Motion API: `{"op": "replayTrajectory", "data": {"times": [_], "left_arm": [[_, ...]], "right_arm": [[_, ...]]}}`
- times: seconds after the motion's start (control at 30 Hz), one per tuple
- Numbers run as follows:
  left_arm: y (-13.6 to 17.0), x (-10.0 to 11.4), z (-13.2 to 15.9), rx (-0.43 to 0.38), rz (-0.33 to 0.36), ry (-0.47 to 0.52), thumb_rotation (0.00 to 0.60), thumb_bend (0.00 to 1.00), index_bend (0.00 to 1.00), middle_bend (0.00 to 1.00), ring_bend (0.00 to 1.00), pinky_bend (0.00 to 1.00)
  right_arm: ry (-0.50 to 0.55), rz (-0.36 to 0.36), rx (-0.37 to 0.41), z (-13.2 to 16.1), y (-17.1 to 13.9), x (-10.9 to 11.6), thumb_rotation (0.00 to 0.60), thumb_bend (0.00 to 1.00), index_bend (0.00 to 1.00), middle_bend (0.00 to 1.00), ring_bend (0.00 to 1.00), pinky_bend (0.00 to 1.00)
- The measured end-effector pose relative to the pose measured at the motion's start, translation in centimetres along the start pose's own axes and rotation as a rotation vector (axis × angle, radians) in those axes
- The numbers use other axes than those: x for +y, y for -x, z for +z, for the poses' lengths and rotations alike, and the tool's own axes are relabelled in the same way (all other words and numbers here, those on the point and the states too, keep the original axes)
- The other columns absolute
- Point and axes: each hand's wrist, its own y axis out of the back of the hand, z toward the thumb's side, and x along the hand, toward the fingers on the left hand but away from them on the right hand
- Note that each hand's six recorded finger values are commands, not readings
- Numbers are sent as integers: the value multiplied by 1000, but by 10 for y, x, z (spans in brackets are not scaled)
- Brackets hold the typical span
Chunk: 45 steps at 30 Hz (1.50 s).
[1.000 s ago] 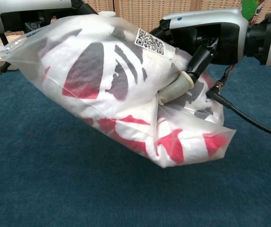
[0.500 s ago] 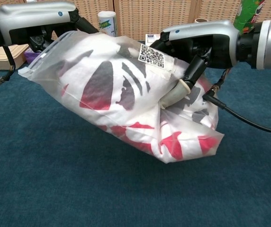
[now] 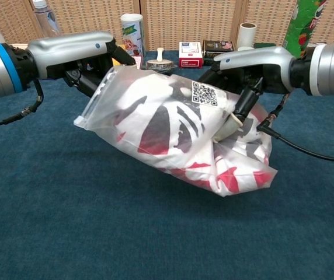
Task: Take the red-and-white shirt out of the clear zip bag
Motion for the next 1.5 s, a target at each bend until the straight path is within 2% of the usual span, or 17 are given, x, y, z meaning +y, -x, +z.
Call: {"op": "replayTrajectory", "data": {"times": [0.23,0.53,0.63,0.97,1.2,1.33,1.5], "left_arm": [[-16,-25,-6,18,-26,-36,600,516,818,1000,1000,895],[-29,-54,-9,32,-61,-48,600,514,817,1000,1000,895],[-33,-60,-7,31,-69,-45,600,514,817,1000,1000,896],[-40,-51,-6,50,-66,-14,600,514,818,1000,1000,895],[-45,-45,-9,75,-63,-22,600,514,817,1000,1000,896],[-48,-42,-9,86,-64,-8,600,514,817,1000,1000,895],[-49,-42,-11,104,-84,-2,600,513,817,1000,1000,896]], "right_arm": [[-44,18,-93,-23,-2,-4,600,155,405,429,480,394],[-71,12,-173,-46,-4,-6,600,145,117,215,296,230],[-73,-12,-187,-52,-8,-2,600,125,44,153,232,188],[-105,-109,-217,-65,-44,27,600,119,33,146,218,182],[-105,-171,-207,-72,-65,36,600,119,46,176,233,189],[-130,-247,-171,-72,-78,46,600,119,153,269,336,267],[-218,-355,-117,-76,-108,56,600,119,252,397,488,388]]}}
